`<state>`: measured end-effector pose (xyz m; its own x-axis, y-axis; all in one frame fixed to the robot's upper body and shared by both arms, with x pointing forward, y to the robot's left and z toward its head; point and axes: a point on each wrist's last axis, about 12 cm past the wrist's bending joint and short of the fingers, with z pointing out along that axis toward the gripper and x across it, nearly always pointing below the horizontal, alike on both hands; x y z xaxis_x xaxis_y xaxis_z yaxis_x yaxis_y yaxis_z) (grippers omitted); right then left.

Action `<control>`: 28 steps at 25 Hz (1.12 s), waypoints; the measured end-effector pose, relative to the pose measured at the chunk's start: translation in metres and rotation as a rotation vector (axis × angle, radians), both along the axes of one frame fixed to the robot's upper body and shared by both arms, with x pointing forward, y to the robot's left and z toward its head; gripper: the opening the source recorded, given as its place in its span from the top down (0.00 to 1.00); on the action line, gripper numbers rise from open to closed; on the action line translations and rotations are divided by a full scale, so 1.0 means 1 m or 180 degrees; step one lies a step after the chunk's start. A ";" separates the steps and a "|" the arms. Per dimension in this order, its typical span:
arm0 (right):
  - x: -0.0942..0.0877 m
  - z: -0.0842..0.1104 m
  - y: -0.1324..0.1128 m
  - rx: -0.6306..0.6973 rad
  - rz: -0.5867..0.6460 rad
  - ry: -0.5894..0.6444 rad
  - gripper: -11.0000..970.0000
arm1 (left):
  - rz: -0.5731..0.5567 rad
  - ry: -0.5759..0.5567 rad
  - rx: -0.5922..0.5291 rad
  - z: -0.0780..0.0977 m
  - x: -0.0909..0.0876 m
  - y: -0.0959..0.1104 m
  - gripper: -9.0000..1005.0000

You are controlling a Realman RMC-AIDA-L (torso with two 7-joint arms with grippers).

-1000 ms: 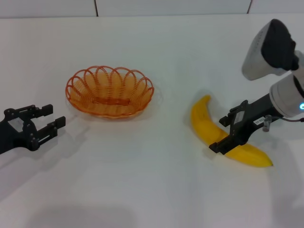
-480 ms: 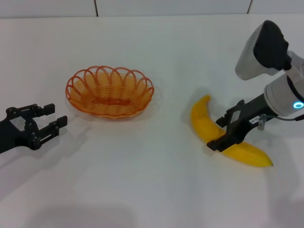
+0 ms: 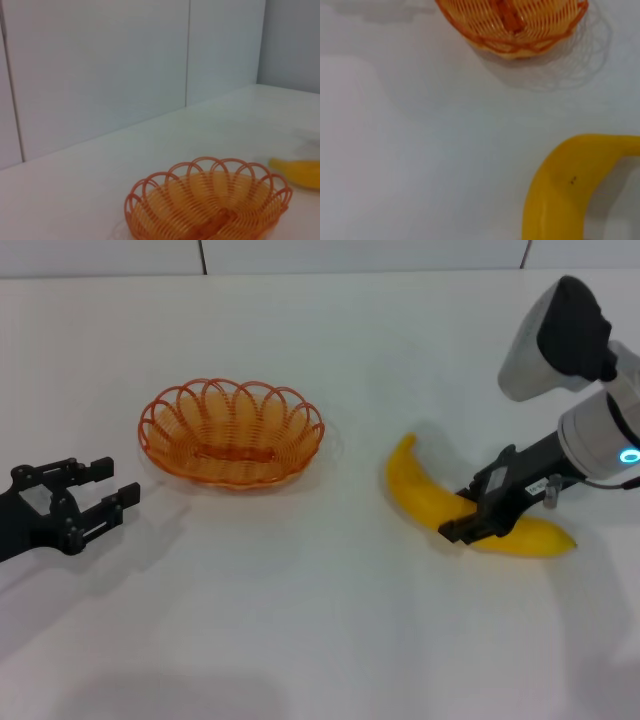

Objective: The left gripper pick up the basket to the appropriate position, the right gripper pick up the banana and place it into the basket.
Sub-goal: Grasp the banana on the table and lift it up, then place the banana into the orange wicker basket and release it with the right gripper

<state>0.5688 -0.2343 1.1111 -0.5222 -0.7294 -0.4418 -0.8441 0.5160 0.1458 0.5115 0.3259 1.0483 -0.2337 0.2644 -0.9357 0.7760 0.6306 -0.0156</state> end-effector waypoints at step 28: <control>0.041 0.060 0.161 0.0470 0.1018 -0.1271 0.50 | -0.0082 -0.0034 0.0015 0.003 0.007 -0.007 0.53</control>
